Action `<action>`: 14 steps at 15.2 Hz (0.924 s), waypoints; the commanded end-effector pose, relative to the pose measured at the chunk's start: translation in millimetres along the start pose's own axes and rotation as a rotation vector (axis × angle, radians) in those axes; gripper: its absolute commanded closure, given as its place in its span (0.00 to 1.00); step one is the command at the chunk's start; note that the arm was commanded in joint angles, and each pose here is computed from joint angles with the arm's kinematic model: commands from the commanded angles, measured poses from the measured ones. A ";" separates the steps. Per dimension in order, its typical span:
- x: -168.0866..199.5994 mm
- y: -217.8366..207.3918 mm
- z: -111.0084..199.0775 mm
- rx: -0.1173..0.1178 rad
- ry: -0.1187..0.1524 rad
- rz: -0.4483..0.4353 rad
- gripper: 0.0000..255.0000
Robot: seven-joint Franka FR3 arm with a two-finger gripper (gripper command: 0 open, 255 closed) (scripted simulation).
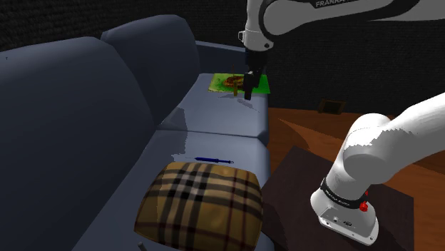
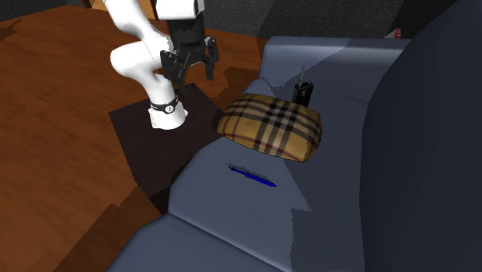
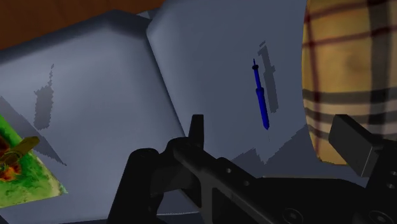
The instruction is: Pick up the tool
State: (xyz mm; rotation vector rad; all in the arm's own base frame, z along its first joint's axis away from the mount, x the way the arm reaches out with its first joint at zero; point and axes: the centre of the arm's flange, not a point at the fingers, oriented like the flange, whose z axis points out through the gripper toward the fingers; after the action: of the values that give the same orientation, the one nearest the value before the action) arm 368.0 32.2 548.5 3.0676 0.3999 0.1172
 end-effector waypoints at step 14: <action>116.2 -16.4 168.8 0.108 -0.063 -0.135 0.00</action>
State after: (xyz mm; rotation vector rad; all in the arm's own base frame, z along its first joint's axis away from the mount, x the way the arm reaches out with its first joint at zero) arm 482.5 68.7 399.0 3.1233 0.6110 0.0019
